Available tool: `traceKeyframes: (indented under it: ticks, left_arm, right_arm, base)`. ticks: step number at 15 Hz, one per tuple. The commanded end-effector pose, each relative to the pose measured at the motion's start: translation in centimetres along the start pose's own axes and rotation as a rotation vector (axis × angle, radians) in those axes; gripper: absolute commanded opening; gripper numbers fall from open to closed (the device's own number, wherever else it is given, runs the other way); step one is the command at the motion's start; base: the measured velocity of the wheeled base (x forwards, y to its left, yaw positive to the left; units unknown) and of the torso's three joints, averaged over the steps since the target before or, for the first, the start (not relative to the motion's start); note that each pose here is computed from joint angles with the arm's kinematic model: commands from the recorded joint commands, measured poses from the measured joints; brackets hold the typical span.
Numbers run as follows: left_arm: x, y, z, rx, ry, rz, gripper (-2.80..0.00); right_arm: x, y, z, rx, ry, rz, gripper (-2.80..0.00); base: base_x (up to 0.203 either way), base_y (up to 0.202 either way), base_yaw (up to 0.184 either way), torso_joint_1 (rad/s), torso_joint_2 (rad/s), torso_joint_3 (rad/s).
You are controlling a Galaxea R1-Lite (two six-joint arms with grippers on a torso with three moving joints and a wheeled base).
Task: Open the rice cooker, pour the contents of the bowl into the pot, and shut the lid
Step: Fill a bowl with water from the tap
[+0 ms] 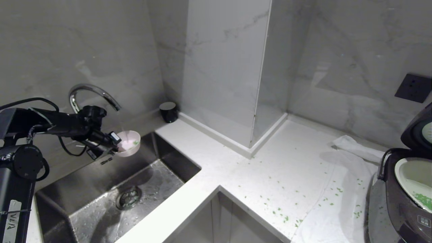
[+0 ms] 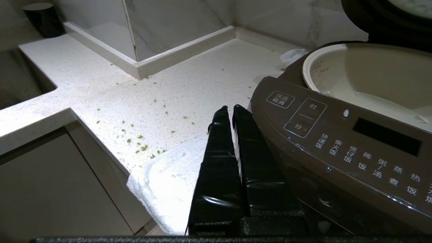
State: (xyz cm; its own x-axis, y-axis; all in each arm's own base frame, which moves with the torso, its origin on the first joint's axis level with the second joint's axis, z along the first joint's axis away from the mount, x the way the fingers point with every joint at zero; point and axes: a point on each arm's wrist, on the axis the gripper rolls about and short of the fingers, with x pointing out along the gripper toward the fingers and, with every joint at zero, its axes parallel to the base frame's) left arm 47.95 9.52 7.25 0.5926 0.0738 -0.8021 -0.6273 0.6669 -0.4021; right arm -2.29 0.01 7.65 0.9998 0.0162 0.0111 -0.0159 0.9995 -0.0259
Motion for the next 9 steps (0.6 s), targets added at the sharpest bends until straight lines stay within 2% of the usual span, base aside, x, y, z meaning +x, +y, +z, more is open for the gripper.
traceKeyframes:
  ticks: [1, 9]
  left_arm:
    - [0.08, 0.03, -0.05, -0.007, 0.004, 0.001, -2.80]
    - [0.03, -0.23, -0.21, -0.026, 0.004, -0.002, -2.80]
  right_arm:
    - [0.01, 0.00, -0.04, 0.000, 0.000, 0.001, -2.80]
    - [0.02, 0.00, -0.04, 0.000, 0.002, 0.001, -2.80]
  base:
    - [0.000, 0.000, 0.000, 0.000, 0.00, 0.000]
    - [0.000, 0.000, 0.000, 0.000, 0.00, 0.000]
